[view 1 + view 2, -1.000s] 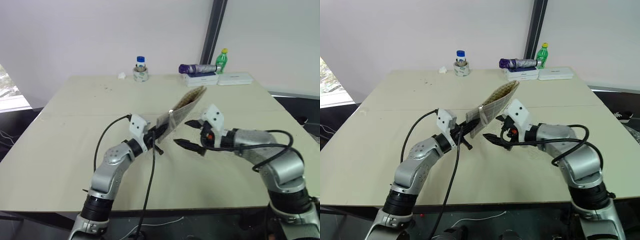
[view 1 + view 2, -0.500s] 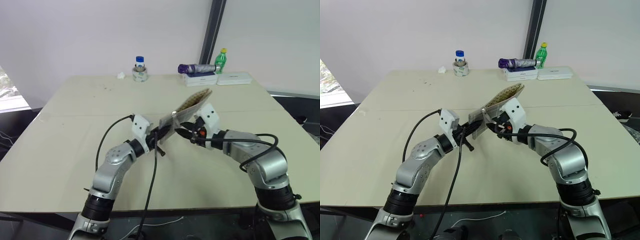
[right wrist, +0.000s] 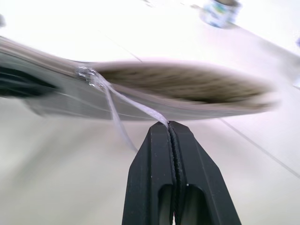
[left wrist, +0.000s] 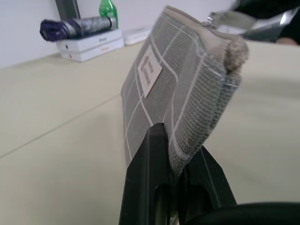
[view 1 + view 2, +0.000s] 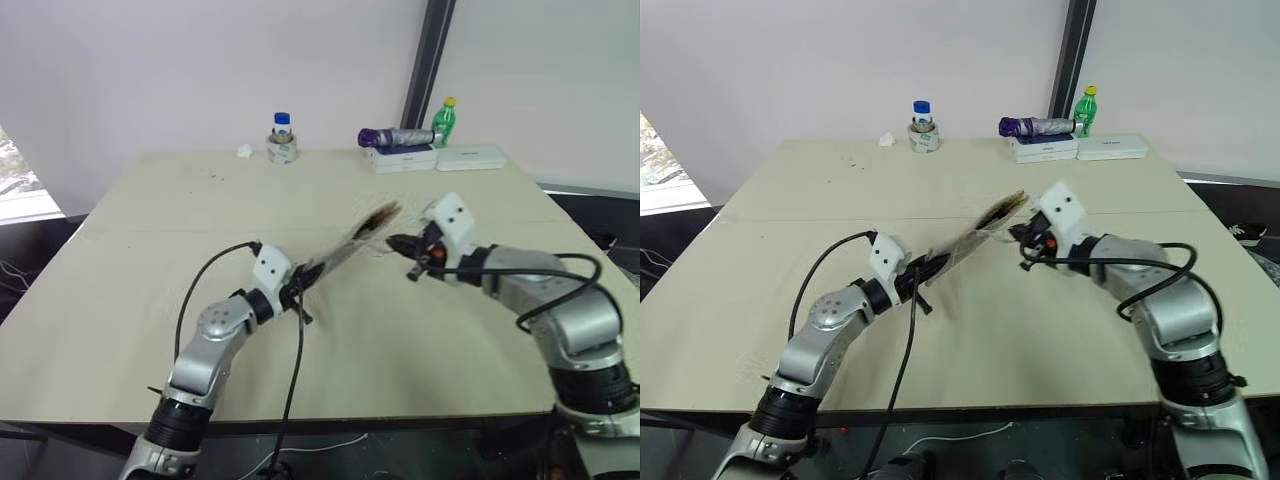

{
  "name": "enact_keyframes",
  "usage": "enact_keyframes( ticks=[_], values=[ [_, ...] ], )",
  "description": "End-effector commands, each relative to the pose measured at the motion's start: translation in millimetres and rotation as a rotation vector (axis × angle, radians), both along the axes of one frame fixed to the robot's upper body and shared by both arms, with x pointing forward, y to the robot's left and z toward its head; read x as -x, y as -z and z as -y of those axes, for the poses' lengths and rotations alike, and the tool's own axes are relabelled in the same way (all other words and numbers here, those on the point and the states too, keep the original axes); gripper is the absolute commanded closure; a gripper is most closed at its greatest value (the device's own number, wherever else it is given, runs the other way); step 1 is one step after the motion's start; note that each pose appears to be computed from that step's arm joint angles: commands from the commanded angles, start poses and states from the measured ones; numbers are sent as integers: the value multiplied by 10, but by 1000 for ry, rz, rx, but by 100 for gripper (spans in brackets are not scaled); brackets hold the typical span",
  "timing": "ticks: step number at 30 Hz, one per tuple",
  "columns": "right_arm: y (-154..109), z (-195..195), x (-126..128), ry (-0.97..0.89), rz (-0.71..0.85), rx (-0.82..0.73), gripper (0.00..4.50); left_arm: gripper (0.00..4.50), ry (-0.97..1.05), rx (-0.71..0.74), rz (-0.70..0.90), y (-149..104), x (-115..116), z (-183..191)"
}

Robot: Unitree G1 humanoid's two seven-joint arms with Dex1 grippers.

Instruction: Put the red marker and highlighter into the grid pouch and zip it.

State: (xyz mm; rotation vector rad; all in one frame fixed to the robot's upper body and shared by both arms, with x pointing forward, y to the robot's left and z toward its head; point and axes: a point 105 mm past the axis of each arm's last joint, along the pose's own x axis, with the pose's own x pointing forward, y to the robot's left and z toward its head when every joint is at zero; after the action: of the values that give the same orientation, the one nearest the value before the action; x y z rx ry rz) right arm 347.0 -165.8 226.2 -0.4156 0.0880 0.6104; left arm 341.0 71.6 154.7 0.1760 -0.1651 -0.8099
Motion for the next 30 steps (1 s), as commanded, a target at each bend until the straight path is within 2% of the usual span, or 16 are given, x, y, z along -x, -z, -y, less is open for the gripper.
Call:
enact_keyframes(
  ticks=[1,9,14,16,18,22,24,26,30],
  values=[
    [-229,313,-115,125,104,29,447,450,-4,-17,64,-92,24,-95],
    [-246,762,-339,312,143,118,447,450,13,-82,60,7,134,-257],
    [-174,736,-352,288,135,141,447,450,3,-92,56,22,157,-301],
    [-80,569,-260,164,86,136,447,450,0,-95,61,16,160,-302],
    [-1,459,-159,77,12,91,356,450,0,-103,69,12,162,-296],
    [57,307,58,-47,8,119,151,450,40,-121,62,42,200,-233],
    [109,296,142,-83,-12,135,46,377,48,-119,53,56,211,-222],
    [116,299,187,-97,-18,124,44,290,56,-116,40,70,227,-217],
    [124,369,227,-87,-28,110,44,79,58,-104,-12,98,277,-278]
  ],
)
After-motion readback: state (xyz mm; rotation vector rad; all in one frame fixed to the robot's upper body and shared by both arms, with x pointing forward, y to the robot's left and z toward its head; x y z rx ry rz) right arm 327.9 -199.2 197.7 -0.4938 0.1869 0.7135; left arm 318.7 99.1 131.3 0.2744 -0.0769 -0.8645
